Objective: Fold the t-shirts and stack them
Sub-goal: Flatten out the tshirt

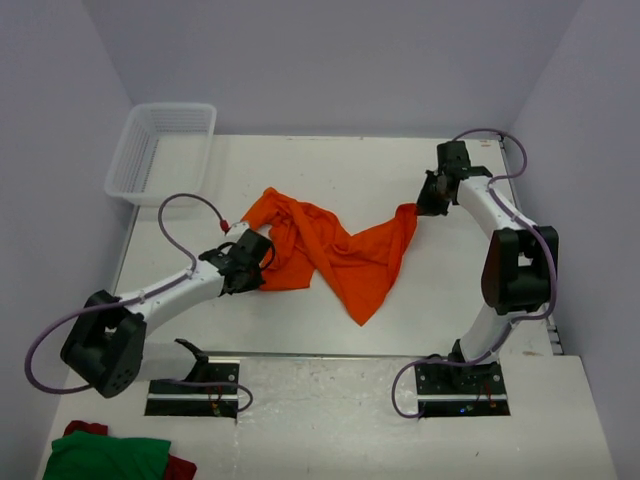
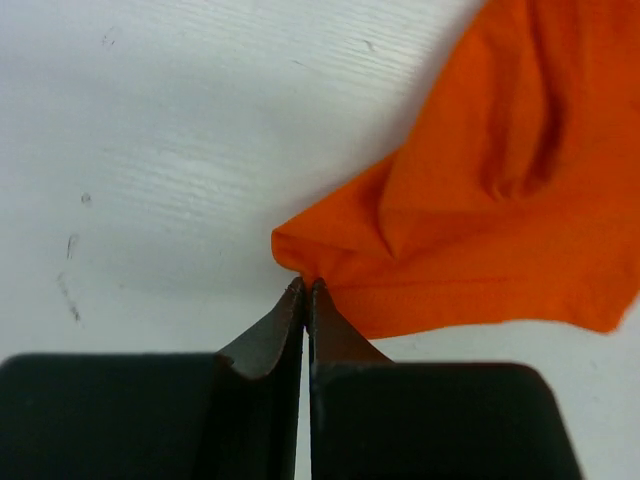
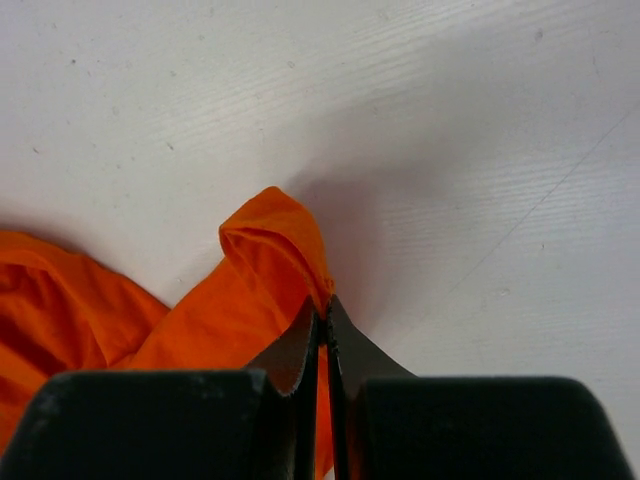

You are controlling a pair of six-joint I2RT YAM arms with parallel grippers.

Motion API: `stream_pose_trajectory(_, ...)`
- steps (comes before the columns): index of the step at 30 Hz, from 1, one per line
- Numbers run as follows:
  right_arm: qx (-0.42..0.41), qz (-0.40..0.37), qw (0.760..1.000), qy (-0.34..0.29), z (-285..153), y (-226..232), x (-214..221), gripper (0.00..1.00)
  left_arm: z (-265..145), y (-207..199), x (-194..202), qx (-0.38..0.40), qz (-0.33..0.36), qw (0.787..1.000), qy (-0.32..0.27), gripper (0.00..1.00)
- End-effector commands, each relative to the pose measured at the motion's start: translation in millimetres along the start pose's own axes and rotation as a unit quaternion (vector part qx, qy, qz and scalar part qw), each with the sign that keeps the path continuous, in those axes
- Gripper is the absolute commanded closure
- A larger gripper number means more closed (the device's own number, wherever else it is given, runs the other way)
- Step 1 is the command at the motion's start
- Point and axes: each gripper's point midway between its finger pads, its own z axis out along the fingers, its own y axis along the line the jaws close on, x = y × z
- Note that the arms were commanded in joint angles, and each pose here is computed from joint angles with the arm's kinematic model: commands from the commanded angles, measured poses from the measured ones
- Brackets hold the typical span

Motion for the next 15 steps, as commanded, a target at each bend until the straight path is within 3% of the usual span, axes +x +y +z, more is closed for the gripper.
stream_pose_trajectory(1, -0.016, -0.018, 0.997, -0.073, -41, 11, -32, 1.0, -59, -4, -42, 0.003, -0.028, 0.996, -0.087, 1.0)
stream_pose_trajectory(5, -0.02, -0.024, 0.993, -0.114, -75, 17, -52, 1.0, -135, -22, -109, 0.053, -0.062, 0.979, -0.189, 1.0)
stream_pose_trajectory(10, -0.034, -0.041, 0.982, -0.183, -143, 35, -84, 1.0, -210, -9, -170, 0.062, -0.093, 0.951, -0.29, 1.0)
stream_pose_trajectory(15, -0.044, -0.057, 0.958, -0.279, -237, 44, -112, 1.0, -311, 15, -226, 0.106, -0.133, 0.898, -0.405, 1.0)
